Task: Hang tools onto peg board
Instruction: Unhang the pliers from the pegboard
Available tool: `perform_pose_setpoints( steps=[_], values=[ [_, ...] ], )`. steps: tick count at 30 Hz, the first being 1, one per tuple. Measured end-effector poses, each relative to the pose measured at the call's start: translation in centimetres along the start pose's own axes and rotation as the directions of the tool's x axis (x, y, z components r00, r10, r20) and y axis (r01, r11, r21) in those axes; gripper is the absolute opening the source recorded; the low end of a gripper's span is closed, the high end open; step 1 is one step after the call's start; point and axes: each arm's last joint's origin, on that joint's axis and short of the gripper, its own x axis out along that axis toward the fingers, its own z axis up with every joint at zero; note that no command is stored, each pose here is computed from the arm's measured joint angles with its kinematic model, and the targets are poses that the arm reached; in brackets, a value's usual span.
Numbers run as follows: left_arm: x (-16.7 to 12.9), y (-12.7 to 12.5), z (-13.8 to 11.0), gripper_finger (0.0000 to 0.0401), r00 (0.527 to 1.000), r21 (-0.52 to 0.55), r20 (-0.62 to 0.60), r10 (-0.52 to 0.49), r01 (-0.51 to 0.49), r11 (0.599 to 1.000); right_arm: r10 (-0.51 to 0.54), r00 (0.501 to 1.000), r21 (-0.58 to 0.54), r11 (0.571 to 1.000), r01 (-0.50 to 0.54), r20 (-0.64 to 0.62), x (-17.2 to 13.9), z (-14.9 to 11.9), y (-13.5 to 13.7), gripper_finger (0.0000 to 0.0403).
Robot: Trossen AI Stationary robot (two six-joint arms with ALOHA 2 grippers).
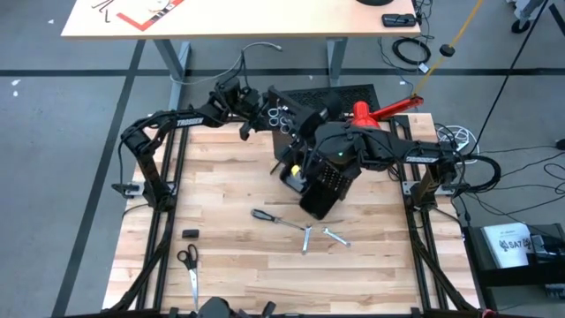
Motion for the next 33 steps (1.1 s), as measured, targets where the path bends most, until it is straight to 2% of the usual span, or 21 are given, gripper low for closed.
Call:
perform_pose_setpoints(
  steps=[15,21,33],
  values=[
    [0.7,-0.8,-0.8,0.0091,0.992,-0.044,-0.013,-0.125,0.124,0.991,0.029,1.0,0.022,0.999,-0.029,0.013,-1.1,0.8,-1.6,0.0016],
    [0.9,-1.0,-0.9,0.0086,0.985,-0.009,-0.015,-0.169,0.169,0.986,0.025,1.0,0.032,0.999,-0.026,0.011,-1.2,0.9,-2.2,0.0016],
    [1.3,-1.1,-1.0,0.0084,0.981,0.025,-0.016,-0.193,0.194,0.981,-0.003,1.0,0.043,0.999,0.002,0.031,-1.7,1.6,-3.4,0.0016]
  ],
)
